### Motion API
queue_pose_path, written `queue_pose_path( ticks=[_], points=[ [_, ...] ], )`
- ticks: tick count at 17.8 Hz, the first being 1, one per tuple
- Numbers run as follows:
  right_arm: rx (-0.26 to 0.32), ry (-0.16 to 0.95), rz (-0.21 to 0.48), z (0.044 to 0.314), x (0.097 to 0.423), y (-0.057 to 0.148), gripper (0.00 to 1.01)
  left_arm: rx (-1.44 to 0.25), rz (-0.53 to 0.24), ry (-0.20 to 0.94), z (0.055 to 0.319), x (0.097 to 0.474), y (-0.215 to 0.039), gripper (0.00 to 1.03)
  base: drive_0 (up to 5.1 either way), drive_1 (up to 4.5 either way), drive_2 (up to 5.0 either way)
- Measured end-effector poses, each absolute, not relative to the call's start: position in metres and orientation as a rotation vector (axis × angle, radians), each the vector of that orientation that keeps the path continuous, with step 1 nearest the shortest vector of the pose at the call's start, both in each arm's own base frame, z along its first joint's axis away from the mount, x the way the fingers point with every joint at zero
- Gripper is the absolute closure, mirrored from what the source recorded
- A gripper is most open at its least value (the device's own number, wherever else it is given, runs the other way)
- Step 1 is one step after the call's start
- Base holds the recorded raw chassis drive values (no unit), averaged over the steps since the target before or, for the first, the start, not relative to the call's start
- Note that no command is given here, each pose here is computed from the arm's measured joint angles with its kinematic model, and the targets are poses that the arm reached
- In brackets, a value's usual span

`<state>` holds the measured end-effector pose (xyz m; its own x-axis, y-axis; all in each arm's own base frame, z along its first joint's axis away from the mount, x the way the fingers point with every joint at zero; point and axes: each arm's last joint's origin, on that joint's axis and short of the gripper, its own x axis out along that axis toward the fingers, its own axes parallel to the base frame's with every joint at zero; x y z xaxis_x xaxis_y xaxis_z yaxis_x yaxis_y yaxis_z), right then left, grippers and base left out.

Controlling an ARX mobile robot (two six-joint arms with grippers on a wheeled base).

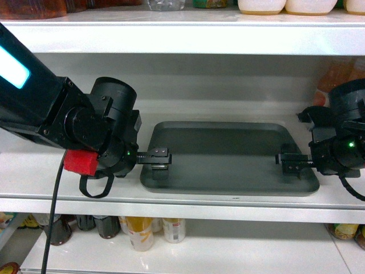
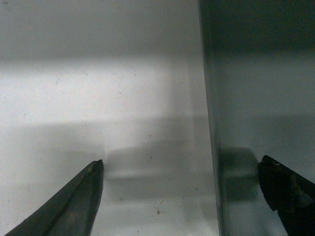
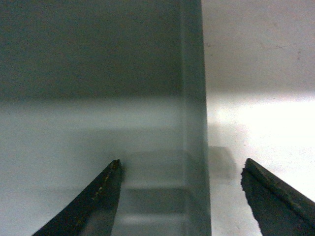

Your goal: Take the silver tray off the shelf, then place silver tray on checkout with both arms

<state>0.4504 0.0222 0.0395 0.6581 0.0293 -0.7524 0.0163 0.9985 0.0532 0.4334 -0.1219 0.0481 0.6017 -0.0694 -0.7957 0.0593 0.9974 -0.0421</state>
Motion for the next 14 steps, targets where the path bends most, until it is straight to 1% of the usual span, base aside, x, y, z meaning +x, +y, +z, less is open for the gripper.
queue_pose_path(
  ticks=[1,3,4,7,8,9,10,11,12,13,14],
  points=[
    [0.063,0.878,0.015,0.041,0.454,0.022,0.39,-0.013,-0.077,0.942,0.048,0.434,-0.122,0.21,0.0,0.00,0.0],
    [0.052,0.886,0.020,0.041,0.456,0.023,0.59,-0.011,-0.079,0.990,0.050,0.435,-0.124,0.41,0.0,0.00,0.0],
    [0.043,0.886,0.007,0.041,0.456,0.023,0.69,-0.014,-0.085,1.000,0.050,0.435,-0.125,0.51,0.0,0.00,0.0],
    [0.050,0.892,0.004,0.041,0.456,0.019,0.93,-0.027,-0.099,1.006,0.048,0.433,-0.126,0.76,0.0,0.00,0.0],
    [0.063,0.897,0.013,0.040,0.456,0.018,0.97,-0.028,-0.099,1.006,0.047,0.431,-0.127,0.86,0.0,0.00,0.0],
    [0.069,0.894,0.015,0.040,0.455,0.017,0.97,-0.043,-0.093,1.003,0.046,0.430,-0.127,0.94,0.0,0.00,0.0],
    [0.071,0.890,0.014,0.039,0.454,0.017,0.97,-0.078,-0.094,1.003,0.046,0.429,-0.124,0.99,0.0,0.00,0.0],
    [0.075,0.886,0.012,0.039,0.451,0.016,0.97,-0.107,-0.099,1.001,0.045,0.428,-0.121,1.00,0.0,0.00,0.0],
    [0.091,0.862,0.018,0.038,0.439,0.015,0.97,-0.154,-0.083,1.008,0.047,0.414,-0.115,1.00,0.0,0.00,0.0],
    [0.132,0.862,0.030,0.041,0.409,0.018,0.97,-0.159,-0.057,0.992,0.052,0.385,-0.105,1.00,0.0,0.00,0.0],
    [0.166,0.838,0.056,0.057,0.373,0.022,0.97,-0.156,-0.052,0.969,0.069,0.356,-0.093,1.00,0.0,0.00,0.0]
  ],
)
